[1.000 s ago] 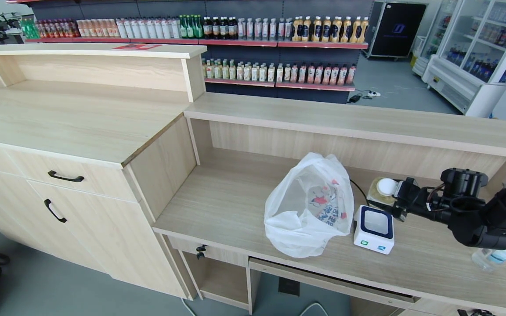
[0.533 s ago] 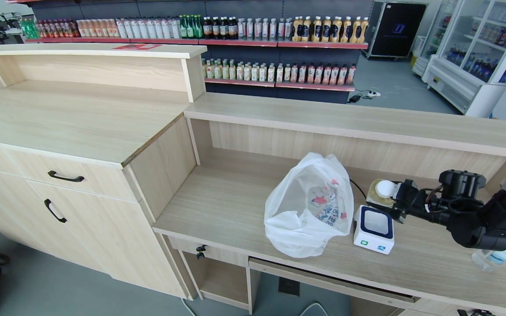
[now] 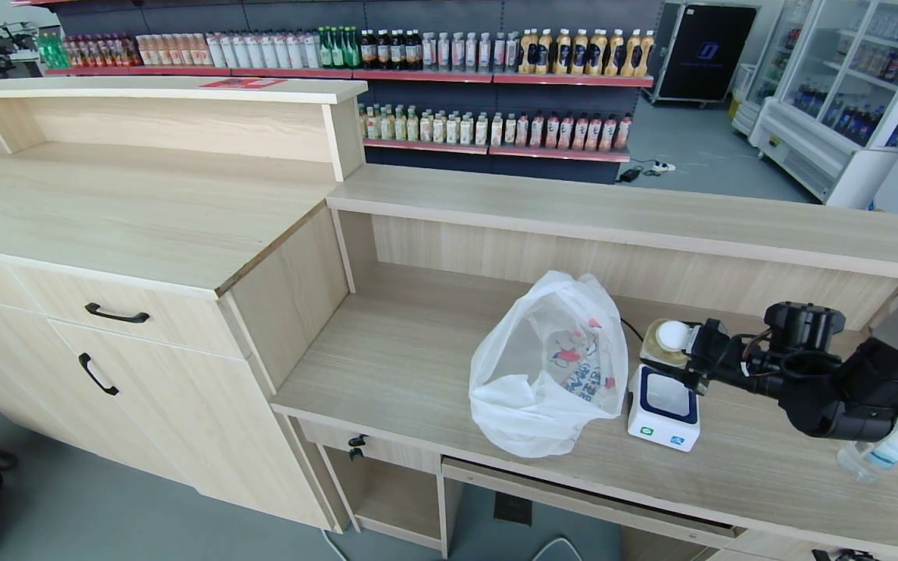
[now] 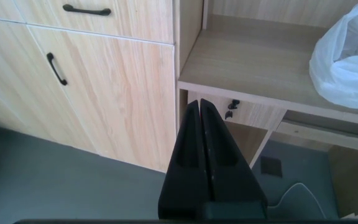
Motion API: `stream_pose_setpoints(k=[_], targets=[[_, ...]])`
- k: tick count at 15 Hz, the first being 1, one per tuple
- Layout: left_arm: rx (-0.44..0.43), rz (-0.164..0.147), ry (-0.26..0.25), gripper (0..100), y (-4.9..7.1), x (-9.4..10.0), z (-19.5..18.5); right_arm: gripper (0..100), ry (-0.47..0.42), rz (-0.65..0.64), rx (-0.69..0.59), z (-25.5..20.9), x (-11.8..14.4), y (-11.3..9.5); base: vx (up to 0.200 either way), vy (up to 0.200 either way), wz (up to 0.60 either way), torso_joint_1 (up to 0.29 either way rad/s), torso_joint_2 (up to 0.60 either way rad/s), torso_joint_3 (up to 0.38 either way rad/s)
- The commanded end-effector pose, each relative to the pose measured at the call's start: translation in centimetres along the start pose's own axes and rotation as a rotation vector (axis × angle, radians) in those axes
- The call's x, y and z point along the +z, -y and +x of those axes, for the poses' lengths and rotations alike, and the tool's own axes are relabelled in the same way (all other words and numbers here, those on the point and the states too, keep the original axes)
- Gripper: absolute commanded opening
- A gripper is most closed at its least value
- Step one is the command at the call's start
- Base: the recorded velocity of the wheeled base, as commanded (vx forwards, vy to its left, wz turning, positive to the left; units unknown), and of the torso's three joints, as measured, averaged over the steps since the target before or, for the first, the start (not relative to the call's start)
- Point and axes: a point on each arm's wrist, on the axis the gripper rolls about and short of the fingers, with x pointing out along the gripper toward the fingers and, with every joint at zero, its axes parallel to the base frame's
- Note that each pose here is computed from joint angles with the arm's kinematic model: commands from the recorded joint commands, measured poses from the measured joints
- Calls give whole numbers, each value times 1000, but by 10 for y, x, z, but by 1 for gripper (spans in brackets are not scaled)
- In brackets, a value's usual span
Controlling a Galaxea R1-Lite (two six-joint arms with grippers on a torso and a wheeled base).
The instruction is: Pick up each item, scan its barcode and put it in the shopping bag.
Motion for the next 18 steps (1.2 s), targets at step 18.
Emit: stream_pose_setpoints(k=[18], targets=[[2, 0, 0, 0, 0, 0, 0, 0, -202, 825, -515, -66, 102, 61, 0, 0, 0, 0, 0, 0]])
